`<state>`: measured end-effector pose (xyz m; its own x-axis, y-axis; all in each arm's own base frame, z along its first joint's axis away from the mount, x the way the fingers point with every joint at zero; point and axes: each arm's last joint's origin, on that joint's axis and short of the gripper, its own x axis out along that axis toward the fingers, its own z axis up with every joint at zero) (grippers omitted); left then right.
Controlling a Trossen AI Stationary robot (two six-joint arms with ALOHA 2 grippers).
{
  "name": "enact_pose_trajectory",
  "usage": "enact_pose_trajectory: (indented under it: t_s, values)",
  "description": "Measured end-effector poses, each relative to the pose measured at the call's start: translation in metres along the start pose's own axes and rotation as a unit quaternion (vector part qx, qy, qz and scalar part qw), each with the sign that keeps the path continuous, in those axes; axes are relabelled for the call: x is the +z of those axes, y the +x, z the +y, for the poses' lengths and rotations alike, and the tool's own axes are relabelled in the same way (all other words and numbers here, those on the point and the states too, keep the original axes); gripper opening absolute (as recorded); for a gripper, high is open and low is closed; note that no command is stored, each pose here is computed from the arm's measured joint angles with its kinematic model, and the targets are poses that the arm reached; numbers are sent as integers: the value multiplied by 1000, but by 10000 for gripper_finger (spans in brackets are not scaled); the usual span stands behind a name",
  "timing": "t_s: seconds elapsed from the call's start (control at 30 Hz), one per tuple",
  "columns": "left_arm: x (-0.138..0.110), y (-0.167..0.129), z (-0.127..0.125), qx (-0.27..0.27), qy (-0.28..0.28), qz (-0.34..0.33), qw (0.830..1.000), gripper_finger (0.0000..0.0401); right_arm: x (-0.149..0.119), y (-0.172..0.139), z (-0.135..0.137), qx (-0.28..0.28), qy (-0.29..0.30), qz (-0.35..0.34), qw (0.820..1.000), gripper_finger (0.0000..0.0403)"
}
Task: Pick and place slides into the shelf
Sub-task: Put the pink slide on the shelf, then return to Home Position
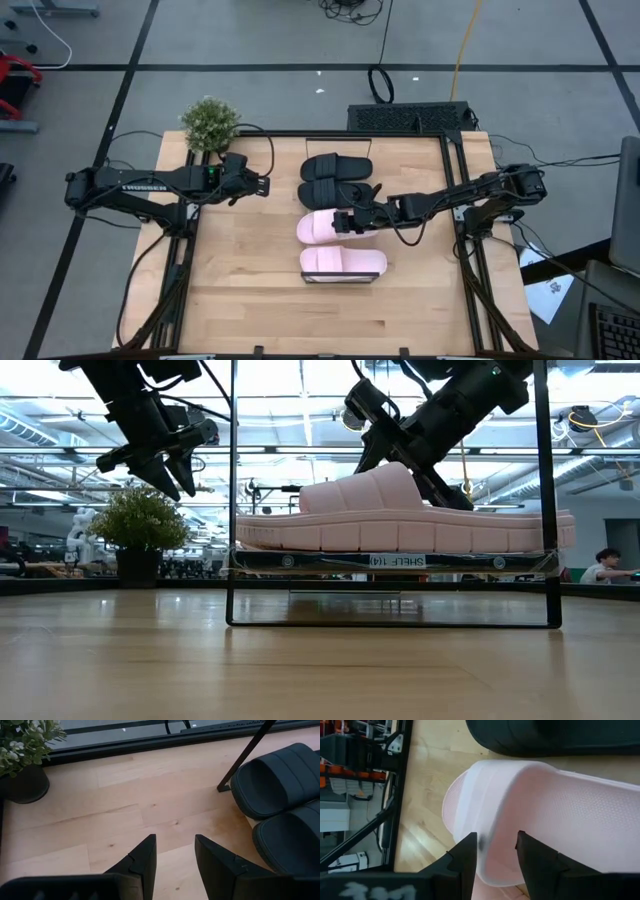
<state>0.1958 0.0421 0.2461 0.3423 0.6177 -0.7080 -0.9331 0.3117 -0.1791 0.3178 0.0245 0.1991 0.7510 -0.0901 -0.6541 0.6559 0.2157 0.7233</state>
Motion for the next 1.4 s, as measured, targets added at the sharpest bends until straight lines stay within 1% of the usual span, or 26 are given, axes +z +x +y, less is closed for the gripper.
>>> enact_pose_trajectory:
  t_s: [0.17, 0.33, 0.37, 0.43, 0.53, 0.6, 0.67, 0.73, 0.77, 0.83, 0.9, 0.97, 1.07, 1.17, 1.3, 1.4]
  values:
    - [0, 0, 0, 0, 0, 0, 1000, 129, 0, -1, 1, 2, 3, 0, 1000, 127]
    - [0, 0, 0, 0, 2, 0, 1000, 129, 2, -11, 4, 6, 7, 1, 1000, 127]
    - [0, 0, 0, 0, 4, 0, 1000, 129, 3, -15, 2, -3, 6, 2, 1000, 127]
    - [0, 0, 0, 1, 11, 0, 1000, 129, 5, -23, 4, -1, 7, -4, 1000, 127]
    - [1, -2, 2, -1, 22, -1, 1000, 129, 8, -42, 2, -21, 3, -26, 999, 127]
    - [3, -6, 5, -4, 26, -3, 1000, 129, 11, -56, 3, -22, 2, -45, 999, 127]
    - [6, -11, 8, -15, 32, -11, 999, 129, 13, -71, 0, -36, -8, -61, 997, 127]
    - [9, -19, 14, -25, 50, -19, 998, 129, 16, -87, 0, -35, -23, -81, 996, 127]
    - [11, -24, 16, -37, 58, -27, 997, 129, 17, -95, -2, -43, -38, -87, 995, 127]
    - [15, -36, 23, -66, 80, -36, 994, 129, 20, -110, -3, -38, -65, -99, 992, 127]
    - [19, -49, 31, -107, 97, -44, 989, 129, 23, -125, -4, -36, -102, -110, 988, 127]
    - [21, -63, 42, -157, 106, -47, 981, 129, 26, -139, -6, -32, -146, -126, 981, 127]
    - [22, -84, 59, -226, 107, -58, 966, 129, 30, -158, -7, -20, -218, -149, 964, 127]
    - [22, -102, 80, -281, 87, -79, 953, 129, 33, -175, -7, -6, -283, -168, 944, 127]
    - [19, -124, 108, -357, 45, -96, 928, 129, 36, -195, -11, 7, -351, -175, 920, 127]
    - [14, -133, 126, -400, 0, -89, 912, 129, 36, -207, -18, 11, -371, -168, 913, 127]
